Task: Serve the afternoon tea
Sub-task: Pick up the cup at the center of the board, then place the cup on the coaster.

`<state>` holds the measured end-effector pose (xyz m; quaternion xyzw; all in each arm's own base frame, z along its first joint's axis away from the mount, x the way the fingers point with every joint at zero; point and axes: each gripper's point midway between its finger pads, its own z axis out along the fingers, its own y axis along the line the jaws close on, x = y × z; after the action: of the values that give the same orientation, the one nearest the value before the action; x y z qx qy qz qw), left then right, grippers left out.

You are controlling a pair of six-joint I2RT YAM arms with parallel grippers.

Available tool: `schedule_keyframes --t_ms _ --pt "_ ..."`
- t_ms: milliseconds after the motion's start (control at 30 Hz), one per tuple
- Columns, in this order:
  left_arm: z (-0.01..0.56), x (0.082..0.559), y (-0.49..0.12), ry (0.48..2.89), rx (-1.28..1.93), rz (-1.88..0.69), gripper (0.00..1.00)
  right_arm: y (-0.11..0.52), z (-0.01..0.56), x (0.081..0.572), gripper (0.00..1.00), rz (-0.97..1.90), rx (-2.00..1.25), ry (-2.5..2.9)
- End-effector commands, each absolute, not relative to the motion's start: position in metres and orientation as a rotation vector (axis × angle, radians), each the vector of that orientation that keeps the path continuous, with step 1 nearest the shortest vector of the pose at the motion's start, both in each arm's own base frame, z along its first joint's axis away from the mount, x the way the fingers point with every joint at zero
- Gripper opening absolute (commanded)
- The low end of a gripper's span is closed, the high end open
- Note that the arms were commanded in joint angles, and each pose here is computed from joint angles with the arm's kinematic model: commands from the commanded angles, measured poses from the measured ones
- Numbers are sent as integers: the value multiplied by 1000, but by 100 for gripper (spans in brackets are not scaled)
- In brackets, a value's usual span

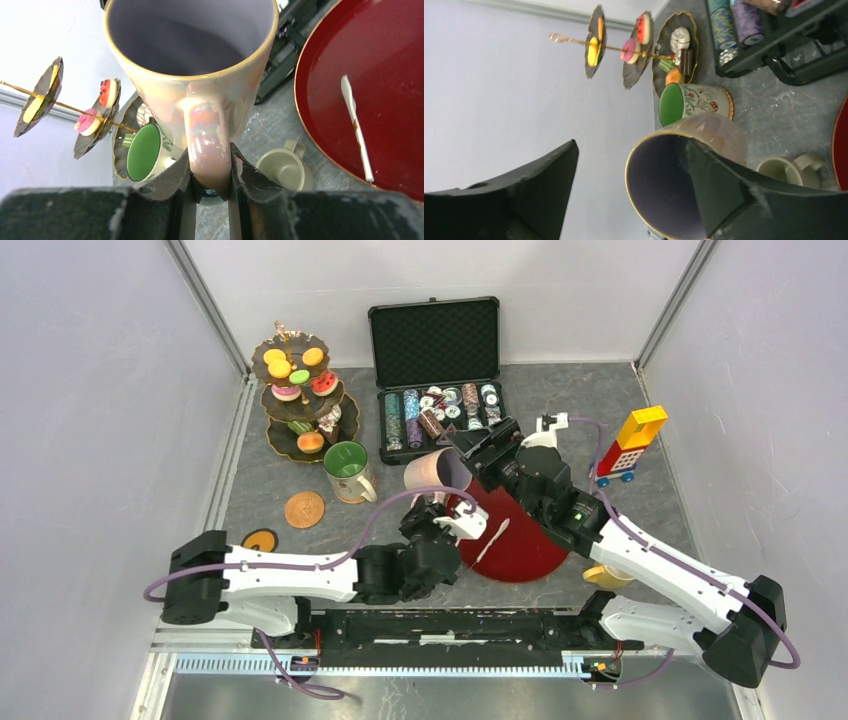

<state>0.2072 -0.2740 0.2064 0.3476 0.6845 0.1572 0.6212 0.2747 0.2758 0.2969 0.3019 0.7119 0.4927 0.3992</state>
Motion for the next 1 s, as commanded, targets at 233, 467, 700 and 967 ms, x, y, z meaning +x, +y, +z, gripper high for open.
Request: schedule_keyframes --t_ms 233,467,700,967 --pt "253 207 -229 1739 440 -4 2 229 434 280 97 777 -7 1347" --pt "279 207 -166 1824 264 -95 2 148 401 297 98 195 1 1323" --pt "291 221 -77 1824 -109 94 2 153 318 313 98 131 -143 1380" --pt "263 241 -22 1687 -494 193 2 178 296 299 98 233 -313 1332"
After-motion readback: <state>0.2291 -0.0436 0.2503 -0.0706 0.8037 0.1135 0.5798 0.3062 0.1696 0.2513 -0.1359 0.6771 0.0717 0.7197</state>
